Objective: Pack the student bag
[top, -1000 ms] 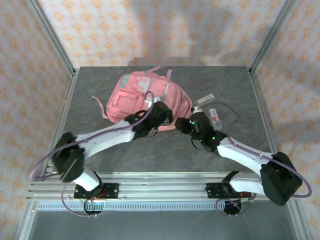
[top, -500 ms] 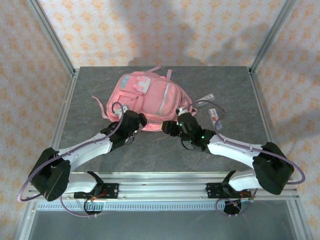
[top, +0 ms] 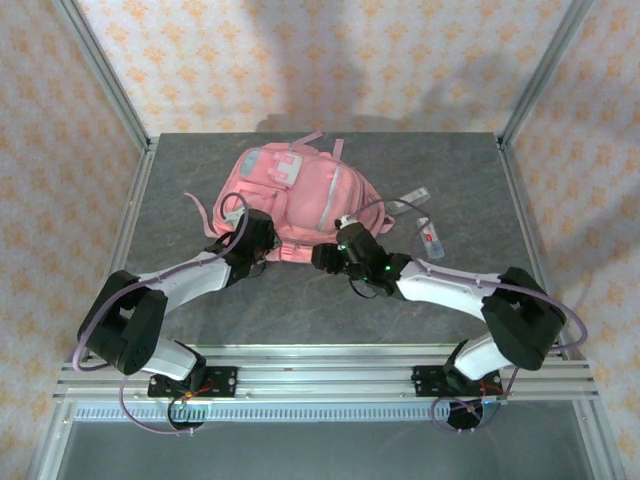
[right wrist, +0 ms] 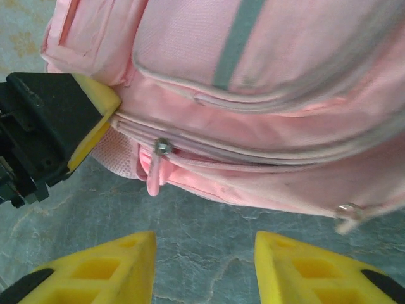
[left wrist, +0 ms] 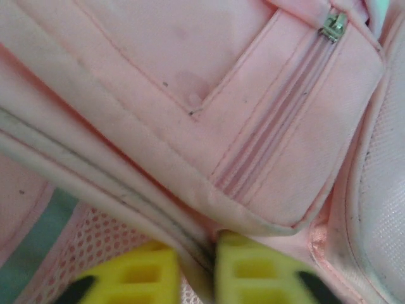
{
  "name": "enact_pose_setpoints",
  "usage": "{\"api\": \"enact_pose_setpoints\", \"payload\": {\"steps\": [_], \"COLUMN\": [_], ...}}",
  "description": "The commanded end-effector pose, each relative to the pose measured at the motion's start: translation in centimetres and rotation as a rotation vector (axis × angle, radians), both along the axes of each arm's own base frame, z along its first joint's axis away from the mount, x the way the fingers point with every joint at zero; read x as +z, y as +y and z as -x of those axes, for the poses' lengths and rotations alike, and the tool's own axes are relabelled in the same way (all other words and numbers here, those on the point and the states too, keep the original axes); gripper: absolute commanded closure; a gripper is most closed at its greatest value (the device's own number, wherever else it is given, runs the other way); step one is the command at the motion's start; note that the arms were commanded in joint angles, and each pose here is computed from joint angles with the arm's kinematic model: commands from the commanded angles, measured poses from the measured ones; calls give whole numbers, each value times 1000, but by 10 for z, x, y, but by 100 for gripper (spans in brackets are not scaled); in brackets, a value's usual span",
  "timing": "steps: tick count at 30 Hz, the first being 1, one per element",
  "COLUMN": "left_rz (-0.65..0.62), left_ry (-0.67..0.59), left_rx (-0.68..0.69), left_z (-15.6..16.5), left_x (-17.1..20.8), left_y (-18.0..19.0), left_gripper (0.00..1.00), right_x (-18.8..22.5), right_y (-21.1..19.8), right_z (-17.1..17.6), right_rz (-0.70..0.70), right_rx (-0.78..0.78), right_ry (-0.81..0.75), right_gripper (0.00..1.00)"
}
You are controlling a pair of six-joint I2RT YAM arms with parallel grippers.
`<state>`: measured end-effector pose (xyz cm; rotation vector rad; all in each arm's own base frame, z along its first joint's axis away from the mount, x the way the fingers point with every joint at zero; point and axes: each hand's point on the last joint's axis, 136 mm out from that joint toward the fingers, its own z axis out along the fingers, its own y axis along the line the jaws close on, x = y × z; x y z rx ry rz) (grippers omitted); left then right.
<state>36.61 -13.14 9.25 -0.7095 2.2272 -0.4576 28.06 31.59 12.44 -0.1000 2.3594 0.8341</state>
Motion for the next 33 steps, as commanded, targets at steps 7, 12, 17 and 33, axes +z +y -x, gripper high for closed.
{"api": "enact_pose_setpoints", "payload": {"steps": [7,12,17,33], "left_rz": [89,132,160,159], "left_ry": [-113,-135,-133,-132], "left_rx": [-50,-66,-94,-84], "left_z": [1,7,9,14], "left_x": [52,57,52,46], "left_y": [-9,-14,-27,-26], "left_gripper": [100,100,100,100], "right_x": [-7,-20,-22,-31], "right_y": [27,29,35,21], "right_z": [-11,-24,-35,-34], "right_rz": [107,209,220,282], "right_rx": [-2,-74,-118,-140], "right_ry": [90,163,183,169], "right_gripper": [55,52,52,95]}}
